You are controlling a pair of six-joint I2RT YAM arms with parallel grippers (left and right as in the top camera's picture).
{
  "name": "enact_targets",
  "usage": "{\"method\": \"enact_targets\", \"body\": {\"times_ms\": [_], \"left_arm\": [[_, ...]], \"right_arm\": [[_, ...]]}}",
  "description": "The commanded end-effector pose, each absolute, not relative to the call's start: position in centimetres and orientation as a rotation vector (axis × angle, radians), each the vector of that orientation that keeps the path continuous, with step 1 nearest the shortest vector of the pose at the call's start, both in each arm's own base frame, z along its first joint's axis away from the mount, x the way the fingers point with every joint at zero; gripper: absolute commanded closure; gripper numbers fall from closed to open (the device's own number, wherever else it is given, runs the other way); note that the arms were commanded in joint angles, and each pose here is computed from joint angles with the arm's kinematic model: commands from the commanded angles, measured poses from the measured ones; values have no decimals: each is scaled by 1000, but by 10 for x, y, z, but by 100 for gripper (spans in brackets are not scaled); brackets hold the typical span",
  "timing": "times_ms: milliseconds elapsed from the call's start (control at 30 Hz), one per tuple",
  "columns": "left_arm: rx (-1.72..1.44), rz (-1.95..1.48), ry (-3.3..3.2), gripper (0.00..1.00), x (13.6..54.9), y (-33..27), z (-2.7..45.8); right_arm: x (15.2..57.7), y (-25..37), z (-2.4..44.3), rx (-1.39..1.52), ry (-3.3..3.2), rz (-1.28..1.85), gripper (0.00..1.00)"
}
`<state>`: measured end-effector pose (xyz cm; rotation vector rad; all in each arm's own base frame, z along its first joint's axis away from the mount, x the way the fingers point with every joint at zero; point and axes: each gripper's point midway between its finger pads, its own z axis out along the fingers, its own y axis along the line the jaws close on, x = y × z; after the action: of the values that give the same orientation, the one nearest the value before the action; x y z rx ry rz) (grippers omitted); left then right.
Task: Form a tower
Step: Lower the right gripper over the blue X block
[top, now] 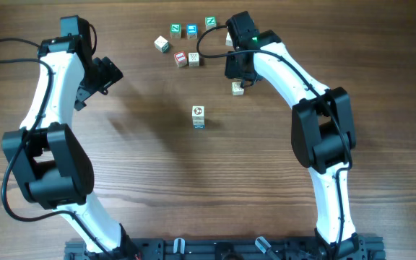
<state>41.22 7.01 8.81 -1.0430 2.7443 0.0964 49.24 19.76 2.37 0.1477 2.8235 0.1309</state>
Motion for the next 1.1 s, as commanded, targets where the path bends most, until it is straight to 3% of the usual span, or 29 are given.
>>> {"method": "enact_targets", "body": {"times_ms": [0,200,367,567,833,1067], "left_arm": [[-1033,99,2698,0,416,73,105],[-1032,99,2698,0,416,73,105],[-1032,99,2698,0,416,73,105],[-1032,99,2698,0,416,73,105],[-1032,99,2698,0,416,73,105],[-1032,99,2698,0,416,73,105]], "right_arm": [[492,200,36,146,2806,156,69],[502,199,49,119,2762,138,75],[504,203,96,15,2686,185,76],[465,214,134,-111,2753,337,77],[370,212,90,-225,3131,318,72],[337,239,46,-358,3159,280,71]]}}
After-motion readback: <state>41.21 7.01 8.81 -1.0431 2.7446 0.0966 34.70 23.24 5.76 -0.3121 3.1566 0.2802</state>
